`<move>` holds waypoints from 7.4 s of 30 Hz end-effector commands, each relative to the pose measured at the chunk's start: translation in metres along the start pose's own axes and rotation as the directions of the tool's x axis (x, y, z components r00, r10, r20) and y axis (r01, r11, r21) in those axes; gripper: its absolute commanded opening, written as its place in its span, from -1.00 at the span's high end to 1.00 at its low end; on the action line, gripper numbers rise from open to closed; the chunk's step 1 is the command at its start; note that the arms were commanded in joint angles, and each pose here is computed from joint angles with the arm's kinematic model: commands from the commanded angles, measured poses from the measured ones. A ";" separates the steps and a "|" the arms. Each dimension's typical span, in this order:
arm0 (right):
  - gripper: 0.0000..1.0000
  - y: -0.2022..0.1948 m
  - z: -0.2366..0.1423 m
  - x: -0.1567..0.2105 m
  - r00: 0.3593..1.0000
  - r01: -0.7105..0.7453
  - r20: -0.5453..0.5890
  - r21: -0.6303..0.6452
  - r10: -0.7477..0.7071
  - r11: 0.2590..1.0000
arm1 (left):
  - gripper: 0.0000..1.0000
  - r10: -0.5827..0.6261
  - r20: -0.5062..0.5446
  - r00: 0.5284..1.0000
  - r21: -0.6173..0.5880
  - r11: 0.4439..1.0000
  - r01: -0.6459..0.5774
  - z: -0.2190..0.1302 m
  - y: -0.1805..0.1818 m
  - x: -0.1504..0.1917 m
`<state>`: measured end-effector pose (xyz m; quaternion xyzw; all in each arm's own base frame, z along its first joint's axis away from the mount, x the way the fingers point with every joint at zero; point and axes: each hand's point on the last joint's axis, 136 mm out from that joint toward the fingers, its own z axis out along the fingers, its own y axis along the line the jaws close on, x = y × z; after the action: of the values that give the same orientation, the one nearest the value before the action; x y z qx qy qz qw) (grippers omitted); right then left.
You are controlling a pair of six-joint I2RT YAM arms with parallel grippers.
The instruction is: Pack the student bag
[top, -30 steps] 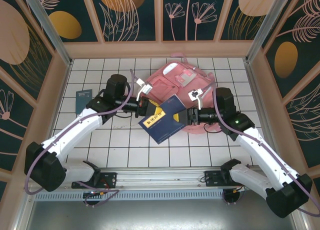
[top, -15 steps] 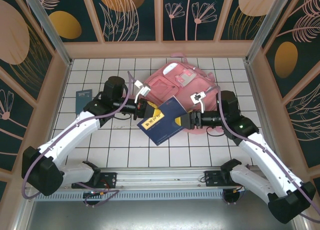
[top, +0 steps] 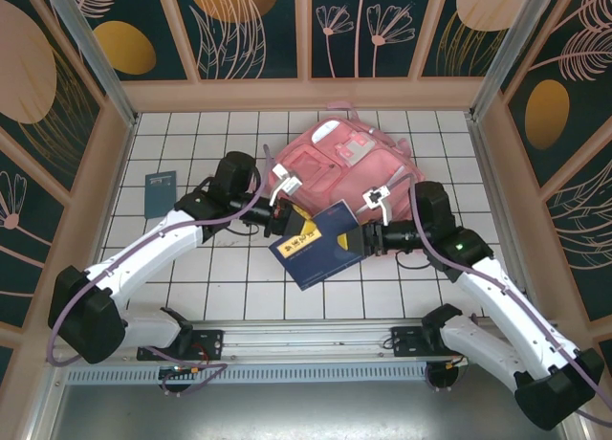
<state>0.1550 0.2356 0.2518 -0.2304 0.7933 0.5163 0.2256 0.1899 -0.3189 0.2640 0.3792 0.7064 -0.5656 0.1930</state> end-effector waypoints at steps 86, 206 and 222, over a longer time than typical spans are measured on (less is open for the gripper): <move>1.00 -0.065 -0.128 -0.083 0.530 -0.447 0.813 0.027 0.241 0.894 | 1.00 0.043 0.401 0.915 -0.627 0.741 0.240 -0.018 0.106 -0.232; -0.47 -0.092 0.308 -0.084 0.994 0.004 -0.110 0.248 0.024 0.969 | -0.47 -0.334 0.854 0.398 -0.417 0.018 0.909 -0.330 0.364 0.123; -0.46 -0.135 0.348 -0.103 0.990 -0.120 -0.027 0.381 0.141 0.917 | -0.47 -0.052 0.856 0.513 -0.516 -0.049 0.855 -0.376 0.302 0.070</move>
<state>0.3521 0.5212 0.0841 -0.1786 0.8905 0.3644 0.2056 0.4224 0.0520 0.0942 -0.3381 0.8706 -0.1573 0.3211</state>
